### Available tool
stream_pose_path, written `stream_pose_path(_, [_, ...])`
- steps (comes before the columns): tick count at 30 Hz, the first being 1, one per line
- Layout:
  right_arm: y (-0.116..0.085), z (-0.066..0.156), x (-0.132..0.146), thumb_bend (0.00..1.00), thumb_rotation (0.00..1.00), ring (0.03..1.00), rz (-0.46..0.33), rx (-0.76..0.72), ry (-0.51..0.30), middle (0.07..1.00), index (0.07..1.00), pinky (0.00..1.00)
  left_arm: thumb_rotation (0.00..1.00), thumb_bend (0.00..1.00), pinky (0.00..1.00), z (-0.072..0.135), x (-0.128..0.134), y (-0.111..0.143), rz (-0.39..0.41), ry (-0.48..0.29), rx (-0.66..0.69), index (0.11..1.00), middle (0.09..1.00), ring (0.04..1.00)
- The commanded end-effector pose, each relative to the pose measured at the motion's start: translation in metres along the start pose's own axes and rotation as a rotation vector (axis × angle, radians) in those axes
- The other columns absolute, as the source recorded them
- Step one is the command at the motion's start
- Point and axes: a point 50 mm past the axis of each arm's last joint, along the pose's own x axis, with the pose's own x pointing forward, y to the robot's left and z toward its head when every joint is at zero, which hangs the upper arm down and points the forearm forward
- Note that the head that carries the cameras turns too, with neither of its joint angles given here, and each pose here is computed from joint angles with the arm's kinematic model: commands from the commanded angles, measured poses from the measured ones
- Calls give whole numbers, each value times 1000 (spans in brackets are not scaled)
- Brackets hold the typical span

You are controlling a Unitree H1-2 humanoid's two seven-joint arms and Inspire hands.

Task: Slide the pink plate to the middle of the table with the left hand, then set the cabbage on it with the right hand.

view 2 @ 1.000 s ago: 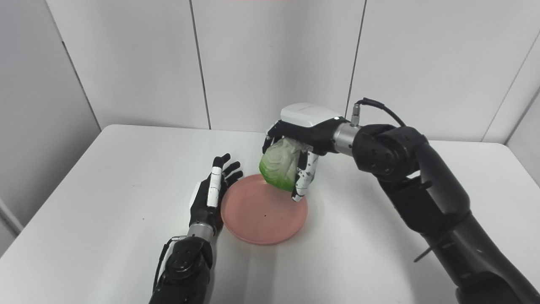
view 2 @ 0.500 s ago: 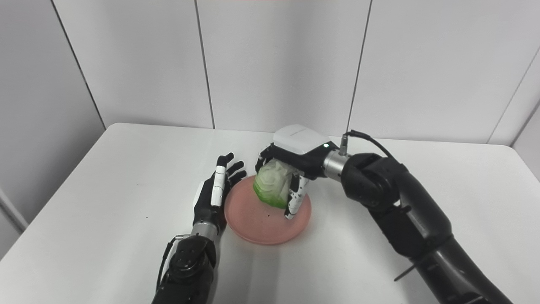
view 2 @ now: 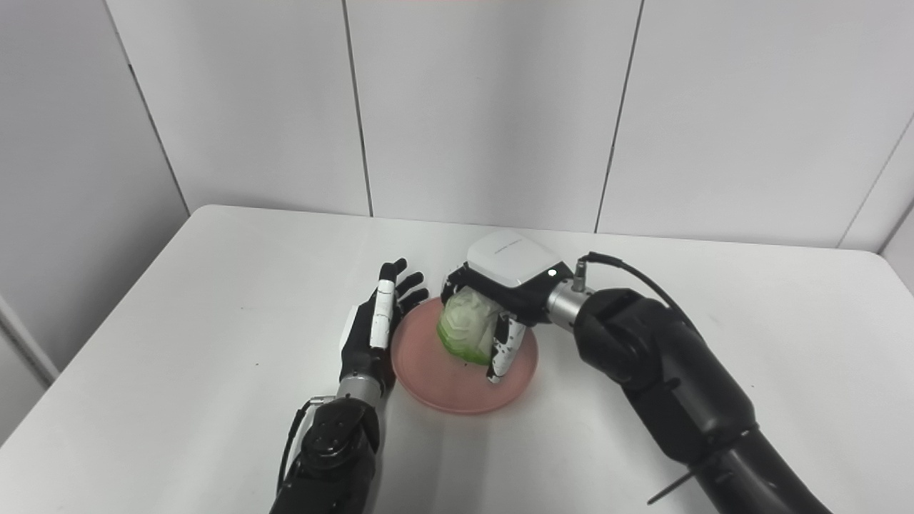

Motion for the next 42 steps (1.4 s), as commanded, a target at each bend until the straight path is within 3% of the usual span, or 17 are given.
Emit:
stream_pose_path(1, [-19, 4, 7, 527, 0, 450, -95, -51, -37, 494, 481, 380, 981, 864, 867, 10, 4, -12, -18, -15, -7, 897, 864, 841])
stream_pose_path(10, [-1, 1, 15, 530, 0, 428, -122, -52, -35, 476, 487, 359, 986, 858, 864, 8, 3, -15, -18, -14, -16, 897, 866, 838])
stream_pose_path(15, [7, -1, 15, 529, 7, 488, -97, -30, -5, 496, 486, 395, 982, 855, 863, 7, 2, -14, -19, -18, -25, 895, 874, 872])
stream_pose_path(16, [7, -2, 15, 526, 80, 509, -90, -33, 3, 537, 490, 424, 981, 854, 862, 7, 2, -14, -19, -19, -25, 895, 875, 871])
stream_pose_path(17, [7, -2, 15, 807, 245, 600, -80, -39, 12, 606, 588, 560, 980, 855, 861, 7, 2, -13, -20, -20, -26, 896, 875, 863])
stream_pose_path(18, [7, -3, 14, 922, 338, 688, -65, -41, 26, 667, 647, 694, 978, 854, 859, 7, 2, -13, -21, -20, -28, 897, 875, 859])
stream_pose_path(19, [5, -3, 13, 951, 375, 733, -51, -44, 37, 700, 672, 765, 977, 853, 859, 7, 2, -12, -22, -21, -28, 897, 875, 858])
stream_pose_path(20, [4, -3, 12, 981, 440, 814, -40, -46, 44, 765, 716, 897, 978, 853, 857, 7, 2, -12, -22, -22, -27, 899, 875, 853])
stream_pose_path(22, [2, -3, 11, 999, 502, 885, -26, -45, 52, 839, 758, 987, 980, 853, 839, 7, 2, -11, -20, -21, -22, 894, 870, 846])
stream_pose_path(29, [-12, -2, 9, 1000, 562, 969, 32, -15, 54, 913, 807, 1000, 990, 845, 811, 7, 3, -10, -21, -21, -10, 893, 863, 828])
stream_pose_path(34, [-28, -3, 6, 1000, 607, 999, 57, 7, 57, 947, 828, 1000, 995, 851, 846, 7, 4, -10, -23, -21, -1, 894, 862, 830])
stream_pose_path(42, [-64, -7, -6, 1000, 628, 1000, 18, -20, 58, 950, 850, 1000, 963, 865, 884, 6, 6, -10, -34, -22, -30, 895, 869, 847])
